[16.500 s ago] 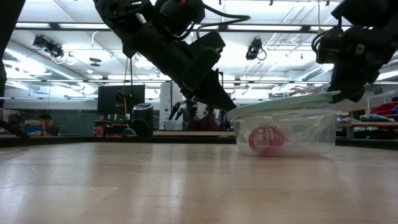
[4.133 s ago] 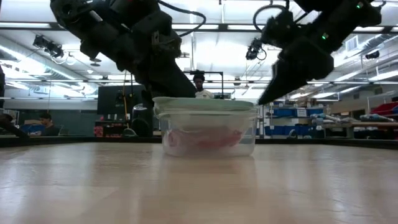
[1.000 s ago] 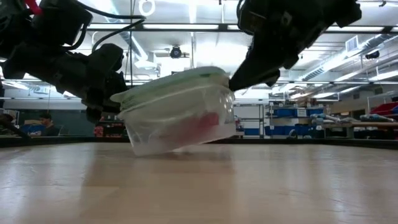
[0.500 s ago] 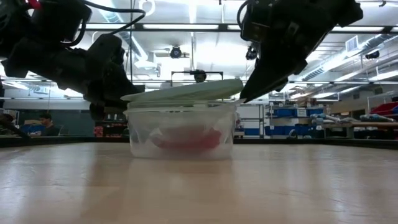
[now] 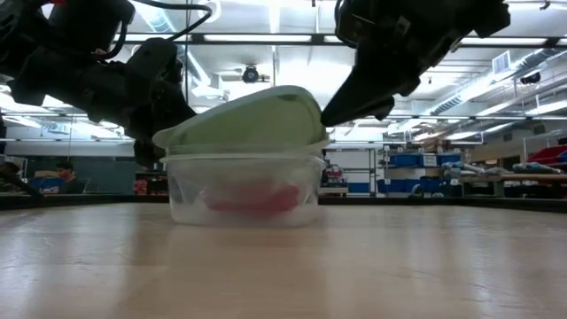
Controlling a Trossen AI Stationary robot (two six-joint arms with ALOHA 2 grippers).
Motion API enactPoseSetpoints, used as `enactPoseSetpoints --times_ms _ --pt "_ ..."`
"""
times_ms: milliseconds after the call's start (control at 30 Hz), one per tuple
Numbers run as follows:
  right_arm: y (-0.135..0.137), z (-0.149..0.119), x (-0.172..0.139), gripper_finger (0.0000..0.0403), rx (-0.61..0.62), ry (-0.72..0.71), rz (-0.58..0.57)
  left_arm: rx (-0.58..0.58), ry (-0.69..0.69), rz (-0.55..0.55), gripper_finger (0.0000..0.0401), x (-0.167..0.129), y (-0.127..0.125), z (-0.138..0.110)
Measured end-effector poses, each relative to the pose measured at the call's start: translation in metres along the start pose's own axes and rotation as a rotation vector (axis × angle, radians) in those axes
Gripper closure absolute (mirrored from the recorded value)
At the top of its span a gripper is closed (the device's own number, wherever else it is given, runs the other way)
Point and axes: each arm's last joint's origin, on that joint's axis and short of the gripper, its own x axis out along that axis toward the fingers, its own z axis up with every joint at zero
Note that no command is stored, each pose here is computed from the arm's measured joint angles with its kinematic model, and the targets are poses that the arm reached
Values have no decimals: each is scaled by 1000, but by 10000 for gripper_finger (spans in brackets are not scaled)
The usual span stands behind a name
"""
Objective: Roll bandage
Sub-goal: Close the transparent tupperware
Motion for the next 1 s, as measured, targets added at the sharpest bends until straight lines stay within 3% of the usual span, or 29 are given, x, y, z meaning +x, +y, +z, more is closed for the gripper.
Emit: enactPoseSetpoints --times_ms 333,667,833,1000 --pt "-8 -4 12 329 -15 26 -15 5 14 3 325 0 1 -1" --pt "-7 -10 19 329 -16 45 -18 52 -121 207 325 -7 7 12" --pt "-5 -7 19 329 -11 17 7 19 15 349 325 1 17 7" --pt "-5 -6 19 329 -10 13 13 8 53 358 325 6 17 7"
